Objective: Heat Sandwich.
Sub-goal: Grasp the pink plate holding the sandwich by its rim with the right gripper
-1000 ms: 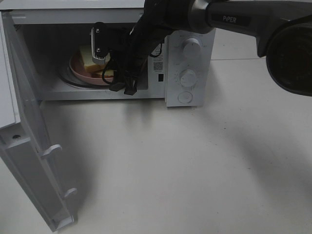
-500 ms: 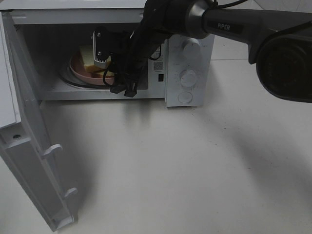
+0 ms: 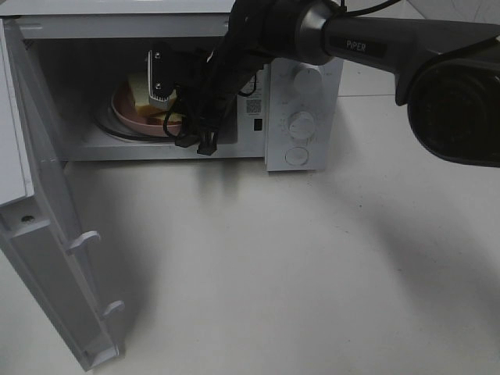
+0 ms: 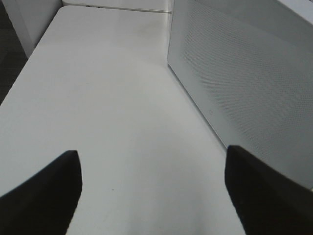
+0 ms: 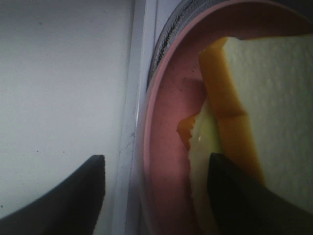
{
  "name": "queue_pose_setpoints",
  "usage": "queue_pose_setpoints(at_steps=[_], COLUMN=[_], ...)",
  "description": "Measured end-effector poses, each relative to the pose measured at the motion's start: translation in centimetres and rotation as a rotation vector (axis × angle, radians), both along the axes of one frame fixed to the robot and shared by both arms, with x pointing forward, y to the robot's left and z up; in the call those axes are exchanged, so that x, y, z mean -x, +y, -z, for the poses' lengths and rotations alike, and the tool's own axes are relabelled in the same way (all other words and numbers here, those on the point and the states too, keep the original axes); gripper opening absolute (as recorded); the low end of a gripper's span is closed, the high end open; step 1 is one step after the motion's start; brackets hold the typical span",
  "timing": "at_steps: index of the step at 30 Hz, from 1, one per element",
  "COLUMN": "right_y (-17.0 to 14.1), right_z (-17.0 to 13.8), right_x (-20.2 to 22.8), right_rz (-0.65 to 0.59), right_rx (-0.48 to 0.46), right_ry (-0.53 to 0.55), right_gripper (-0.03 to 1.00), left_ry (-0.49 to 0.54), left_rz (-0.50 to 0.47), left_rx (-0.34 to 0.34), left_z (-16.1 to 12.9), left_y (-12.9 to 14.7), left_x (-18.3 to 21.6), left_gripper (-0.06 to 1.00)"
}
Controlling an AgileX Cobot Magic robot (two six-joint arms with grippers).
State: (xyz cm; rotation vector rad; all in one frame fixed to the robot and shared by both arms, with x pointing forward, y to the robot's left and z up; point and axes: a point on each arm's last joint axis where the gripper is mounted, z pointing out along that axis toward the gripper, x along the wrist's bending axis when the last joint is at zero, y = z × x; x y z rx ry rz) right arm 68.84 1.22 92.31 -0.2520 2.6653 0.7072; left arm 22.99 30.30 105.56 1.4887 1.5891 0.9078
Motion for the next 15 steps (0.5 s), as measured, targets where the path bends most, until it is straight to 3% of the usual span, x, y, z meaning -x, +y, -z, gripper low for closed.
queue_pose_setpoints(at_steps=[15], right_y=[0.5], right_z=[2.3], right_x=[-0.2], right_rz=[0.01], right_rx=[-0.001], right_ry=[0.012], right_gripper=[0.58], left_ry=[0.0], left_rz=[0.0], left_rx=[0.0], left_z=[0.0], left_y=[0.0], left_x=[0.0], left_gripper=[0.76])
